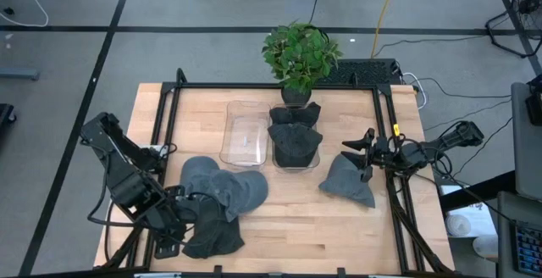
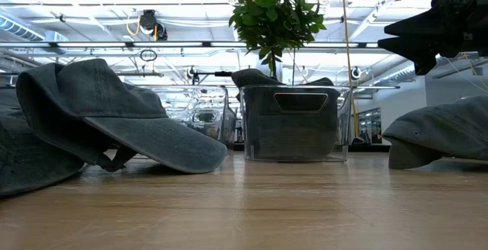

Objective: Pick & Place hat
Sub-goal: Put the black cap into the right transparent bin

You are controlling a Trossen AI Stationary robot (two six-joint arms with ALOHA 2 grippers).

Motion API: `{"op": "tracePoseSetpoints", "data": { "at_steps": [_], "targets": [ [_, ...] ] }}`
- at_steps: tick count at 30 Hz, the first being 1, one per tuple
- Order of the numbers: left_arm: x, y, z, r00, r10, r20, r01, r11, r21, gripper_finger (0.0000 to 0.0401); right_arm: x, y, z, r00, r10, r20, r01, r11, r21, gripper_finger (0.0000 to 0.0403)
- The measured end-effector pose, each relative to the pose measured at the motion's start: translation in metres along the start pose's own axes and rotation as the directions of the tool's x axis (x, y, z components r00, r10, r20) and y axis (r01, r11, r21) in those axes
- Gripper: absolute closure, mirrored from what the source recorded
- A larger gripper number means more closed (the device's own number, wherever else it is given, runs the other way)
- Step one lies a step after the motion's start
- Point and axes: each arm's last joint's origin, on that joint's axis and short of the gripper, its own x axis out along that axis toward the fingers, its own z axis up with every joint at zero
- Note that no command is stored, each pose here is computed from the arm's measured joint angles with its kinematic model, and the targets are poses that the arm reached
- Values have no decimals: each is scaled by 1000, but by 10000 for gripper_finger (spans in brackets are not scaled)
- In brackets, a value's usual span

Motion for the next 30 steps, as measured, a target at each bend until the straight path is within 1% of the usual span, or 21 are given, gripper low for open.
{"op": "tracePoseSetpoints", "data": {
  "at_steps": [3,6,11,15,19,26,28,30],
  "targets": [
    [0,0,1,1000,-3,4,3,1000,13,202,0,0,0,1000,0,0,0,1000,0,243],
    [0,-1,5,999,-28,26,28,999,16,203,0,0,0,1000,0,0,0,1000,0,243],
    [-1,-1,11,997,-55,49,58,996,-64,197,0,0,0,1000,0,0,0,1000,0,243],
    [-2,2,14,996,-89,-1,89,989,-122,184,0,0,0,1000,0,0,0,1000,0,243],
    [-2,3,15,994,-105,-24,101,985,-139,152,0,0,0,1000,0,0,0,1000,0,243],
    [3,4,14,993,-105,-53,97,985,-140,66,0,0,0,1000,0,0,0,1000,0,243],
    [6,5,13,996,-84,-43,76,986,-146,49,0,0,0,1000,0,0,0,1000,0,243],
    [13,5,14,999,-33,-34,28,989,-143,40,0,0,0,1000,0,0,0,1000,0,243]
  ]
}}
